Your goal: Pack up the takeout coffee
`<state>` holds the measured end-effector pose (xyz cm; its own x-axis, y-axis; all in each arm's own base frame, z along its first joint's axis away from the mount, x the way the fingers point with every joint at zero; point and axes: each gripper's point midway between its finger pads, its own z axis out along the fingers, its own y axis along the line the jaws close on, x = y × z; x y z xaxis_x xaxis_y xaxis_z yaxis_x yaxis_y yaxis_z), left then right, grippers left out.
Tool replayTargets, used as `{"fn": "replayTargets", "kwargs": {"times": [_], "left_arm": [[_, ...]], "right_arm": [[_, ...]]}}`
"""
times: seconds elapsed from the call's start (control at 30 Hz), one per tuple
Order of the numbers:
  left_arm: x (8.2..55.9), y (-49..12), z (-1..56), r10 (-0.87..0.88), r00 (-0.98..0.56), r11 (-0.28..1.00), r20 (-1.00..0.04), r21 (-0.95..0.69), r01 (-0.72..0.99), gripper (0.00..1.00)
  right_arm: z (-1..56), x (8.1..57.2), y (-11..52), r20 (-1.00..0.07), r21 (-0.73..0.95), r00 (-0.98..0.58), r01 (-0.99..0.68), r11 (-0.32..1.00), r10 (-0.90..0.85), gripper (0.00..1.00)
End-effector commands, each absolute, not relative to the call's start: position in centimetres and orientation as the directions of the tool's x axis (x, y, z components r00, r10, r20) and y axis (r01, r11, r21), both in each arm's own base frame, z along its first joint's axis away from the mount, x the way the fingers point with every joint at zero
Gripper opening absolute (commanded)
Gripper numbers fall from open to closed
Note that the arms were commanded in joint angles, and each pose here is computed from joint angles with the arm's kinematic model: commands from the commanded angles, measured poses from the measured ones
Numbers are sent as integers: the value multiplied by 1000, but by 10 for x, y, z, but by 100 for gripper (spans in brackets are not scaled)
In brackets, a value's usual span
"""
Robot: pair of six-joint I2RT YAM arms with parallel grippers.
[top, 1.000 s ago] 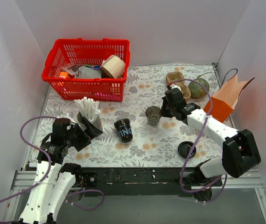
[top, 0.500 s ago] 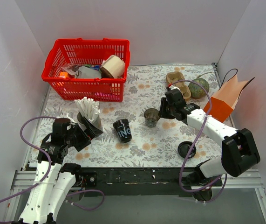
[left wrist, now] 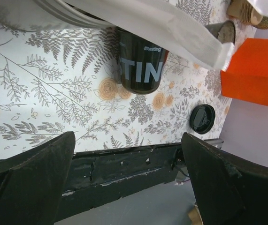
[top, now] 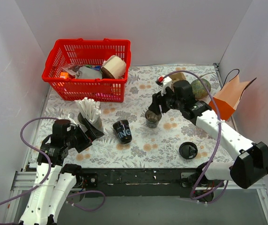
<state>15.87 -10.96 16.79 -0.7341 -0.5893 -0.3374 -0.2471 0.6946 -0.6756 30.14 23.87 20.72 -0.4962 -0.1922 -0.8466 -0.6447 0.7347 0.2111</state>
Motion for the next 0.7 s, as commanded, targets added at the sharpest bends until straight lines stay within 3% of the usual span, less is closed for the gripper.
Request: {"fn": "replayTargets", "kwargs": {"times": [0.0, 0.13, 0.17, 0.2, 0.37, 0.67], "left_arm": [[145, -121, 171, -537, -779, 684, -325, -708, -177, 98], [139, -120, 162, -553, -777, 676, -301, -707, -208, 98], [139, -120, 162, -558, -775, 672, -296, -709, -213, 98], [139, -119, 162, -561, -773, 670, -296, -710, -215, 98], [138, -116, 167, -562, -765, 681, -316, -702, -210, 98], [139, -107, 161, -557, -764, 719, -325, -649, -247, 98]], "right_arm": [[236, 239, 316, -926, 40, -95, -987, 155, -366, 66], [223, 212, 363, -891, -121, 150, -988, -95, -428, 71], [216, 211, 377, -885, -116, 163, -984, -132, -435, 77], [215, 212, 384, -884, -115, 169, -982, -149, -435, 85], [182, 228, 415, -846, -38, 145, -976, -213, -513, 90], [130, 245, 429, -750, 58, 109, -972, -229, -653, 92]]}}
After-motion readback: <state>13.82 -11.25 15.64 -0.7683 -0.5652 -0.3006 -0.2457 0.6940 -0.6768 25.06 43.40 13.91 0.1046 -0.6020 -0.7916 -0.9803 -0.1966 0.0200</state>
